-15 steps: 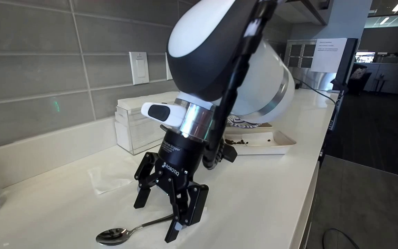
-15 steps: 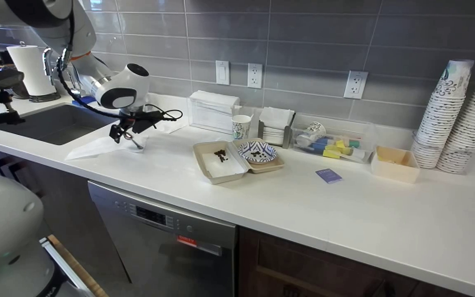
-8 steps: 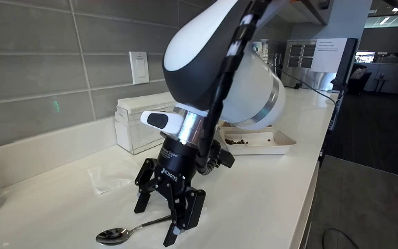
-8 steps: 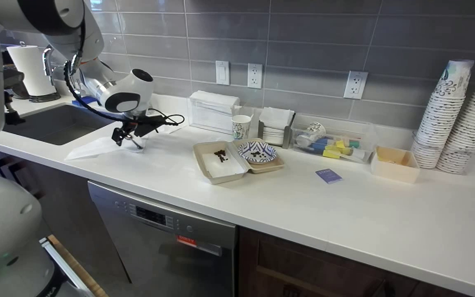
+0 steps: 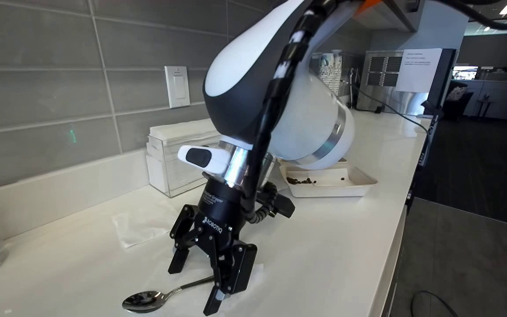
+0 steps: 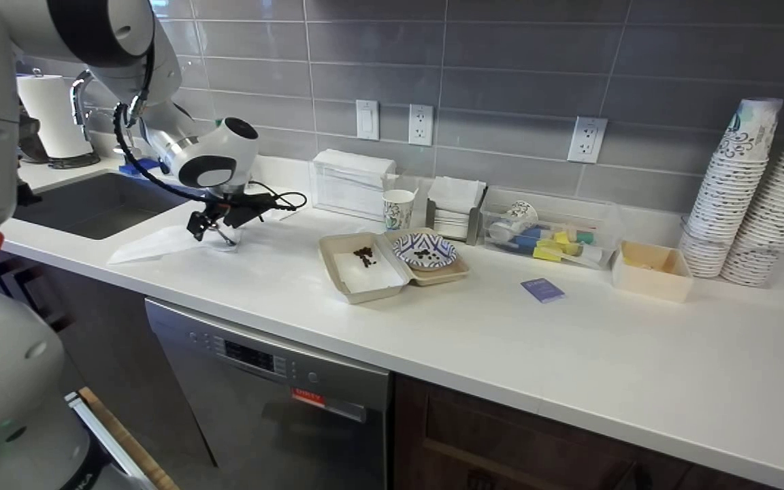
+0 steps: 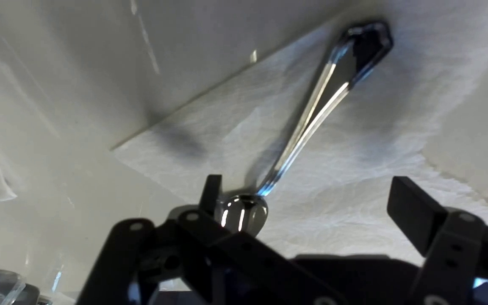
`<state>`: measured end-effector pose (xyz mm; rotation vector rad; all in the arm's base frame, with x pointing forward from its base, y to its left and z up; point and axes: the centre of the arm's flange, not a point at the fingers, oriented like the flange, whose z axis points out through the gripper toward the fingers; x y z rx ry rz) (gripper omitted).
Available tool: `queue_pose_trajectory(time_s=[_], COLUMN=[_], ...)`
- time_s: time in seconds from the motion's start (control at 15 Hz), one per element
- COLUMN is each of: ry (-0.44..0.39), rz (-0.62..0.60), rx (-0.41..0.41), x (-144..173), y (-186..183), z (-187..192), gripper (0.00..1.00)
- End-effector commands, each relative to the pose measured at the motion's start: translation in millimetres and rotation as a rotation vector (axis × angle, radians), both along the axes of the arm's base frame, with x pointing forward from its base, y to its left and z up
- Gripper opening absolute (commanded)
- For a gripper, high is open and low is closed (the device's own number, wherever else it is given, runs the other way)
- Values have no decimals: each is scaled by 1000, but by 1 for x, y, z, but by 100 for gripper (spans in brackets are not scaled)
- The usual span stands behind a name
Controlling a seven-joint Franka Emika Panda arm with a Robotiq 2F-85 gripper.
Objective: Move the silver spoon to the right.
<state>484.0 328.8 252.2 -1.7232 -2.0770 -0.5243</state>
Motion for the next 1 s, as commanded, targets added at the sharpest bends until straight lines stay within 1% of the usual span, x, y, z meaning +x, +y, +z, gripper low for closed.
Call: queue_pose_trajectory(time_s=[0.0, 0.53, 0.93], ry=[23, 51, 49], rz=[16, 11, -38], rx=[27, 21, 10], x=[3, 3, 4], y=[-1, -3, -29], z=[-10, -19, -17], gripper=[100, 100, 100])
